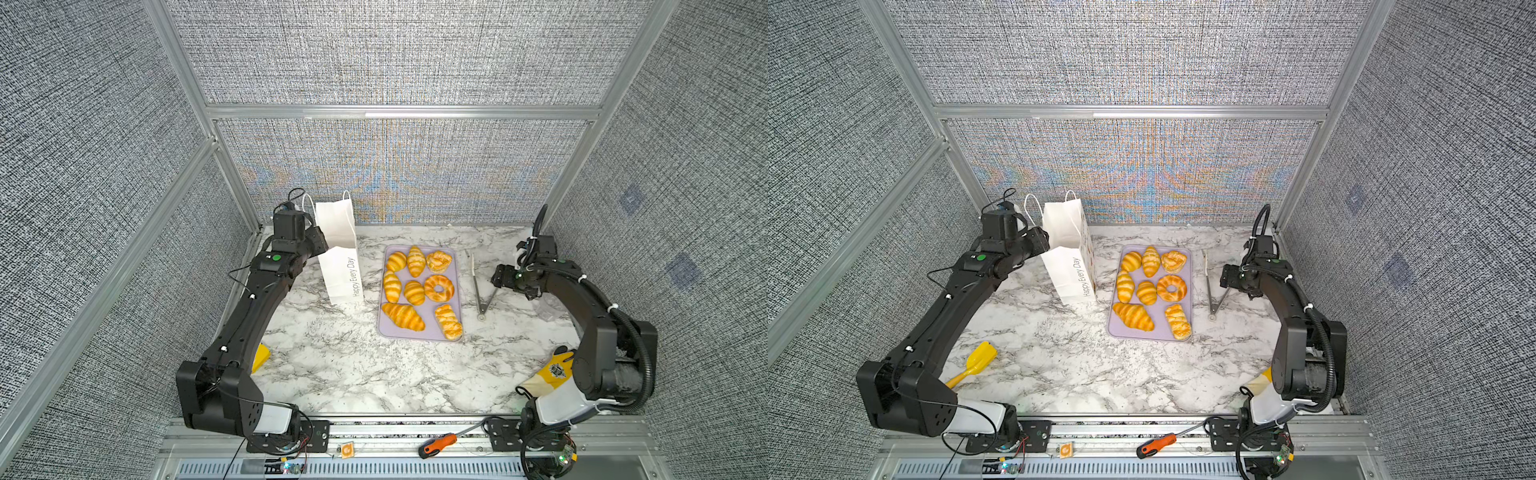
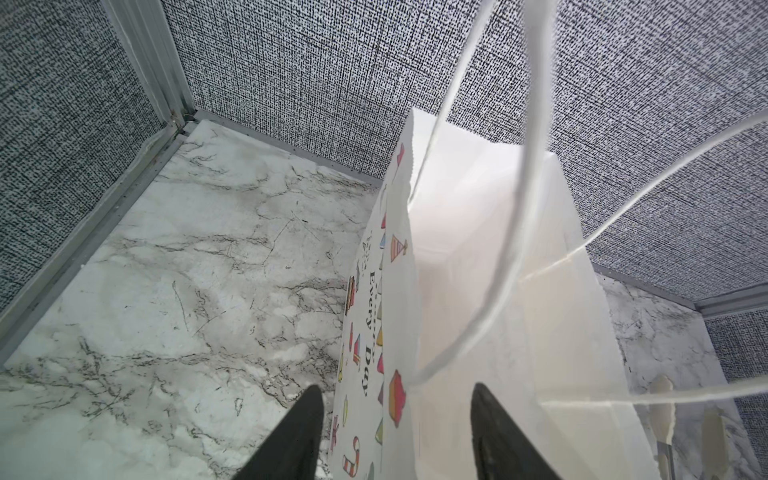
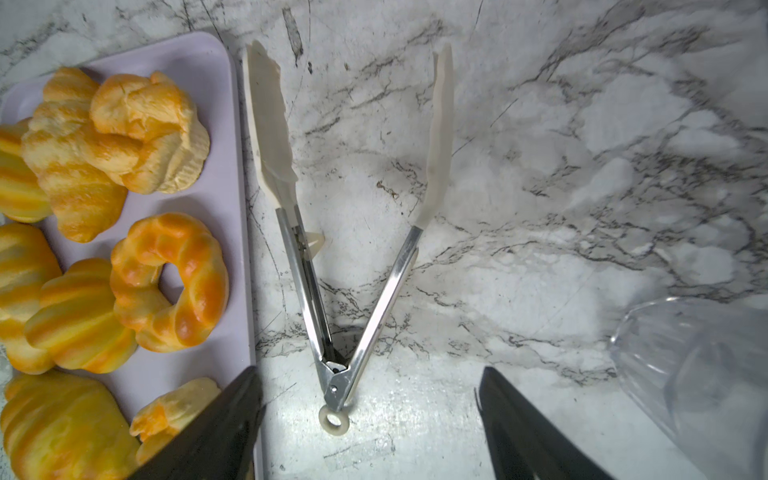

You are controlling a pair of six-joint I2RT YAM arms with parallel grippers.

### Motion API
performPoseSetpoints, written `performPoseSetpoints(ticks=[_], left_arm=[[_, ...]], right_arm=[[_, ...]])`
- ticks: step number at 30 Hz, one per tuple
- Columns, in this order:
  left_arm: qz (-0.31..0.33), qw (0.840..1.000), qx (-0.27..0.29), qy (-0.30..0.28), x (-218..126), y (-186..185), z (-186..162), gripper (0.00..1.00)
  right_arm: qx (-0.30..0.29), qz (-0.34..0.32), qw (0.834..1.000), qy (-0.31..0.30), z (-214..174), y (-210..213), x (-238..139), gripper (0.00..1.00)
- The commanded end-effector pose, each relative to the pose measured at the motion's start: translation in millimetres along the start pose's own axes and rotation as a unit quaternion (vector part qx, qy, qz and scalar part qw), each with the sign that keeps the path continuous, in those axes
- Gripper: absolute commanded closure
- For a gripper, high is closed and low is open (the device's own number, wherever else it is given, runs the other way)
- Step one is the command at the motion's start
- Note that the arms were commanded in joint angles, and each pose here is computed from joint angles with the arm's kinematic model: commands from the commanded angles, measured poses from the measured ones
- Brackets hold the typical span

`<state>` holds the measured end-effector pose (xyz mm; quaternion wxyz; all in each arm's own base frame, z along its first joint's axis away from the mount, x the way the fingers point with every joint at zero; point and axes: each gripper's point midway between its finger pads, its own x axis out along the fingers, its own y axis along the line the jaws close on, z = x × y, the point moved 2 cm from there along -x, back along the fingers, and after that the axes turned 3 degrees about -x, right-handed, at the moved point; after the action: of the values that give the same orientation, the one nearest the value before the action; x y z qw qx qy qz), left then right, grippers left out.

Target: Place the fake bread into the paper bag

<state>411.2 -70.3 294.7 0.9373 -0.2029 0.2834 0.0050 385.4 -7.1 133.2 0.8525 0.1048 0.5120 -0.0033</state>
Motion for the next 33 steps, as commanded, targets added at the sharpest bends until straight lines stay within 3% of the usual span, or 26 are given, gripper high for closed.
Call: performPoseSetpoints(ticks=[1,13,33], left_arm=[[-0.001,0.999,-0.002,-0.035,-12,0,12,0.32],[0.015,0.993,-0.006,-0.117,-68,4,28,0.25],[-0.070,0.974,0.097,-0.192,-107,-106,35,0.25]], right_arm=[[0.025,-0.001,0.999,0.023,-8,1,9,0.23],[0.063,-0.031,0.996,0.058,-15,-3,42,0.40],[0.060,-0.074,0.991,0.091,-18,-8,76,0.63]])
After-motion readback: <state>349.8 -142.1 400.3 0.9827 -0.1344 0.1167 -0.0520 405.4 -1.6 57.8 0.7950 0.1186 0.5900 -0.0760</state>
